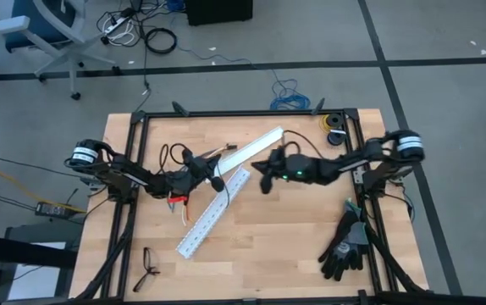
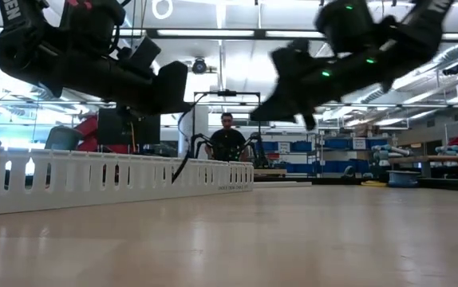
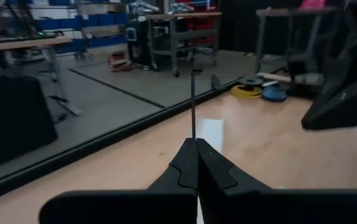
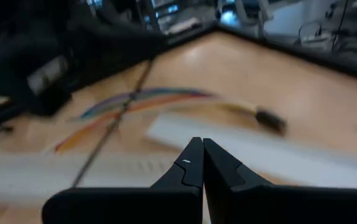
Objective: Ziptie cables
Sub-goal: Wrap the cable wires with the black zip tie
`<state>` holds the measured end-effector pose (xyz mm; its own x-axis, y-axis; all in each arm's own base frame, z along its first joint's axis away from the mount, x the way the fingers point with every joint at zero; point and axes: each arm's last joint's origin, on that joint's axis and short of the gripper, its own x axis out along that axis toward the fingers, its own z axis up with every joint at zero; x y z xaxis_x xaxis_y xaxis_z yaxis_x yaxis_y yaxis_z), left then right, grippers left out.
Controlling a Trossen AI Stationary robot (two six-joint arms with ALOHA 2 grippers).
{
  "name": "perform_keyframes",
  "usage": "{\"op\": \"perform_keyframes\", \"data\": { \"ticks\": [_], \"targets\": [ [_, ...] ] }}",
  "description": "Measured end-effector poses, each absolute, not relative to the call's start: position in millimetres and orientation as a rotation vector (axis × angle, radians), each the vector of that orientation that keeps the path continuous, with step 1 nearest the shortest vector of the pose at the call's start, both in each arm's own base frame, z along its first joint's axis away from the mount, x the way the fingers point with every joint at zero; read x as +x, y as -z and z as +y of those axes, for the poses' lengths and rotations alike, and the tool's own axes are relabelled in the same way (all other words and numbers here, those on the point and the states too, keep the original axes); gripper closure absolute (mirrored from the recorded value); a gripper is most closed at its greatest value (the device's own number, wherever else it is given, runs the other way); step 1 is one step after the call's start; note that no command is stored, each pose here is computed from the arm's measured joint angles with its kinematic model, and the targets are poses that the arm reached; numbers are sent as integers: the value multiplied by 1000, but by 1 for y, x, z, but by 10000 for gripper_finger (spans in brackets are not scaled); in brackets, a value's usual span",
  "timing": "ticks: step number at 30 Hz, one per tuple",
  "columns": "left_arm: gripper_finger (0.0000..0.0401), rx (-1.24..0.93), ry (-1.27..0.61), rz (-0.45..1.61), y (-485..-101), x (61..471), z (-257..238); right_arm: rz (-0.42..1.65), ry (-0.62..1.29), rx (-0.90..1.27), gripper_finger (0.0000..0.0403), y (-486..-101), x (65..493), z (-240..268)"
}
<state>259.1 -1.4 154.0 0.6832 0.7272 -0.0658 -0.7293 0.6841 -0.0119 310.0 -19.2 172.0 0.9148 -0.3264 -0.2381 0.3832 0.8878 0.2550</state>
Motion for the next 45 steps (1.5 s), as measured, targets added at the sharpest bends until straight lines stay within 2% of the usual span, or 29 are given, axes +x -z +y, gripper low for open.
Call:
{"op": "perform_keyframes", "data": {
  "ticks": [6,13,23,28,34,39,45],
  "targets": [
    [401,24,-855,81,-154,258,-1,129,404,287,403,-185,356,-35],
    [401,63,-931,100,-154,257,1,105,363,404,386,-181,393,-59],
    [401,76,-933,120,-152,256,1,37,354,424,322,-198,409,-80],
    [401,94,-935,127,-153,258,1,93,384,450,312,-201,413,-86],
    [401,112,-934,125,-157,264,1,94,389,458,331,-206,416,-88],
    [391,106,-920,118,-158,266,1,141,408,444,395,-202,415,-89],
    [369,92,-915,113,-158,266,0,161,407,421,402,-201,415,-88]
  ]
}}
